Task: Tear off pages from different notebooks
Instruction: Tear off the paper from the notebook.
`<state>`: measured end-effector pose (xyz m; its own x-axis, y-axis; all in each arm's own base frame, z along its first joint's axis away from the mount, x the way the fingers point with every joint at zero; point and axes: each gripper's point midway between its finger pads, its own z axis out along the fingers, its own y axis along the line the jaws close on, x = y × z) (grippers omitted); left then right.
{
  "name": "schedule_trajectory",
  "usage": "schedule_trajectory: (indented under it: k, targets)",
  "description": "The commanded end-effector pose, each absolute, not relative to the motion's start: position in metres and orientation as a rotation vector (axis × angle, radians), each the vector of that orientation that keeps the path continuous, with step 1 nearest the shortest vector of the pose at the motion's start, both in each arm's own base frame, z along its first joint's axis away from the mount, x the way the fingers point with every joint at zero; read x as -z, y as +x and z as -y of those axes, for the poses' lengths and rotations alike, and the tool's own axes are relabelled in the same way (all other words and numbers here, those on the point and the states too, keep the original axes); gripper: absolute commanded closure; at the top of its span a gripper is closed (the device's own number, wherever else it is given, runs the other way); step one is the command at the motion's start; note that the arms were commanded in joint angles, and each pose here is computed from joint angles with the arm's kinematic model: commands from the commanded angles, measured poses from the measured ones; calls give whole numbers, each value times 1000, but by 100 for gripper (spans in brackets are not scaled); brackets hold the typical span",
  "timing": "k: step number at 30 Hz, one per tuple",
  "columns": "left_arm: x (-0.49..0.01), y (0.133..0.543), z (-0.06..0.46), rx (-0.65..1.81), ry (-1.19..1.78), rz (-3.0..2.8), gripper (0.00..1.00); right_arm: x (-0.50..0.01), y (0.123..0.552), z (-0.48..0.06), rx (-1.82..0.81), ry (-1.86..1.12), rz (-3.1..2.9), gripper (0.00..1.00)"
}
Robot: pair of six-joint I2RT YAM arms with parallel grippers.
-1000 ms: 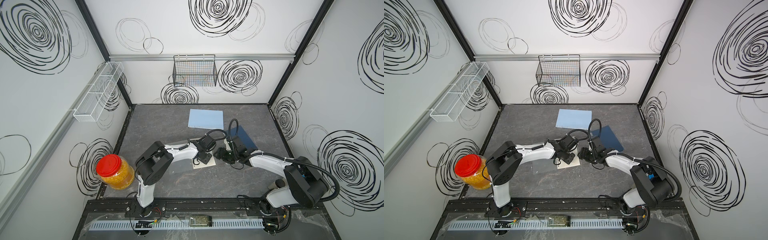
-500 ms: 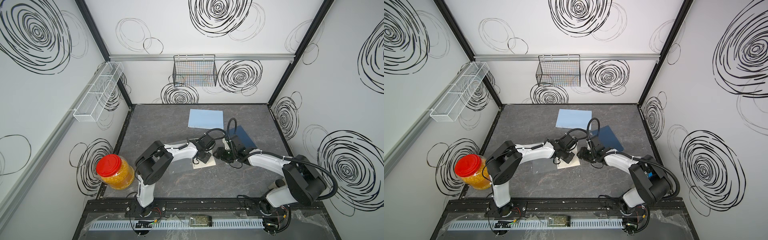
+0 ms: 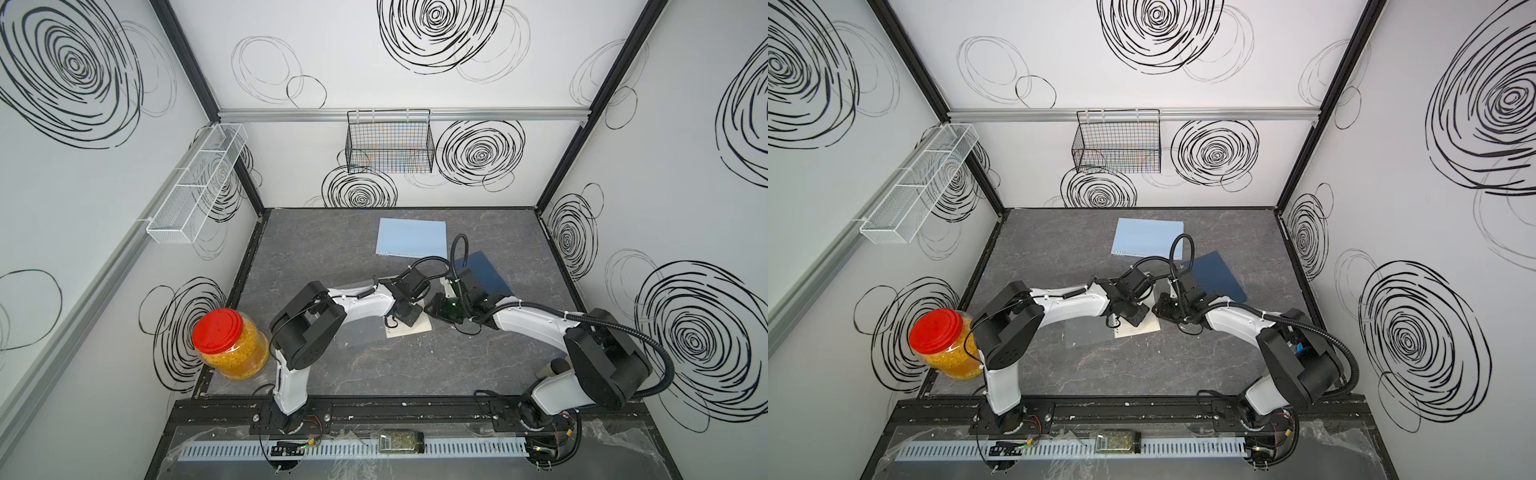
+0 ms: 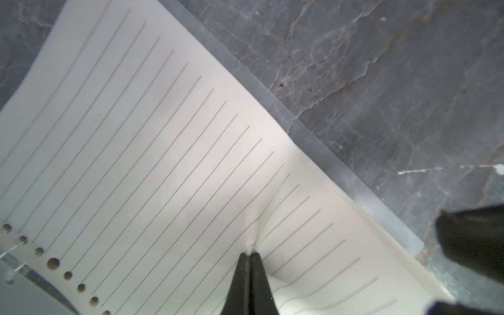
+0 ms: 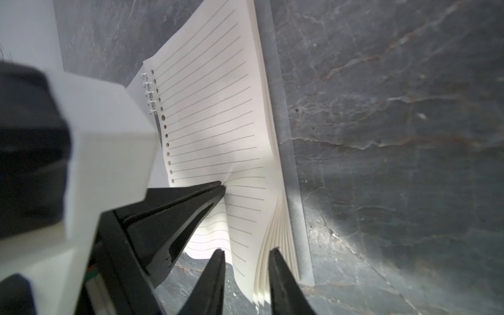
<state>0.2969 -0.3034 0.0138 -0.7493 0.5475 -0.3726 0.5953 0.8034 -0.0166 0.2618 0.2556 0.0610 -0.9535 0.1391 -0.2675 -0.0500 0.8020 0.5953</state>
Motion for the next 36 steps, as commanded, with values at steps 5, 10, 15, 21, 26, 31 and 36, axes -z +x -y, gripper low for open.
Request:
schedule_trajectory:
  k: [5, 10, 15, 21, 26, 31, 36]
  targets:
    - [43, 252, 266, 79, 960, -2869, 100, -64, 263, -265, -920, 48, -2692, 78]
    - [44, 252, 265, 78, 962, -2871, 100, -61, 260, -267, -925, 45, -2707, 76]
    - [45, 251, 264, 73, 962, -2874, 100, -61, 258, -269, -933, 36, -2708, 76]
    - [47, 250, 265, 72, 970, -2878, 100, -64, 258, -270, -929, 31, -2701, 76]
    - [48, 249, 265, 72, 975, -2881, 100, -66, 260, -269, -910, 33, -2696, 75]
    - [48, 248, 265, 71, 980, -2880, 100, -67, 259, -272, -919, 17, -2696, 76]
    - [49, 248, 265, 70, 979, -2881, 100, -65, 258, -273, -918, 13, -2702, 76]
